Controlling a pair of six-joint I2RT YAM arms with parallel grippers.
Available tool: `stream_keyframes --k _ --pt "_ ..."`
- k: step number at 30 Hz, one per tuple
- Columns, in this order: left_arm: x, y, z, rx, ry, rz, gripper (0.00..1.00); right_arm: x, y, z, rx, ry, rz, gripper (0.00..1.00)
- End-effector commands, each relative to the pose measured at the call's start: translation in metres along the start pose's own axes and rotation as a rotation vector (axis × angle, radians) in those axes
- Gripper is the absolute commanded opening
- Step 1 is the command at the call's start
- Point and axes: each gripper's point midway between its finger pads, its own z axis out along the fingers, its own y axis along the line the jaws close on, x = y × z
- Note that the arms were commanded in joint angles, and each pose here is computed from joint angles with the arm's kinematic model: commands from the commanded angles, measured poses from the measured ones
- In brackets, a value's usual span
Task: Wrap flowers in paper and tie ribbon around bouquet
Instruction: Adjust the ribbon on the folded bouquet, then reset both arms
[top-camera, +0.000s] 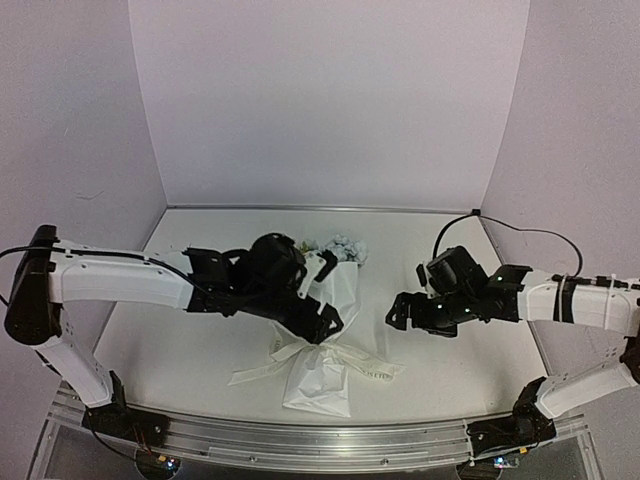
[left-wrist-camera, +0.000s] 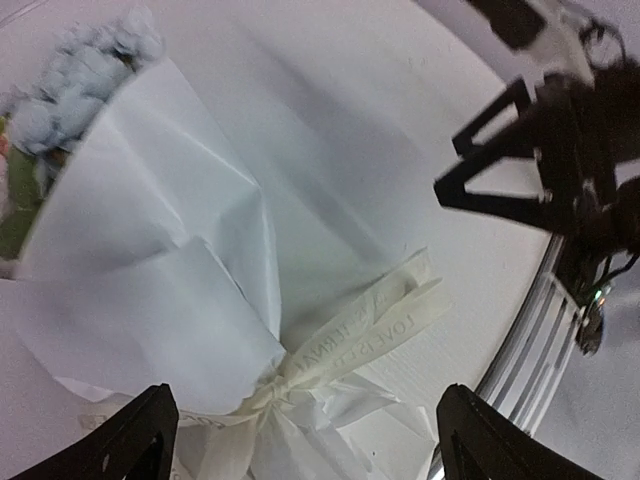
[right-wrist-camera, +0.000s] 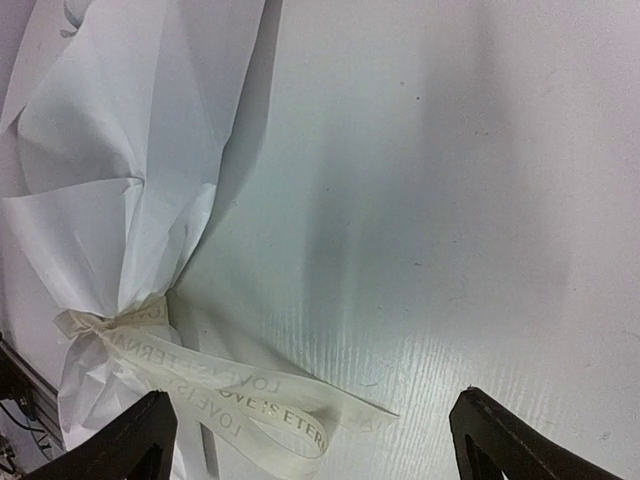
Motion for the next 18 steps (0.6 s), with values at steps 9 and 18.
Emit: stream_keyframes --k 9,18 --pt "-0.057 0.168 -0.143 -0.249 -0.367 -0.428 1.0 -0.017 -0.051 -0.061 0.189 -0.213 -0.036 0.98" --pt "-0.042 0.214 -0.175 -0.374 -0.433 -0.55 1.0 -0.02 -0.082 -0.085 0.29 -0.331 -0.043 0.98"
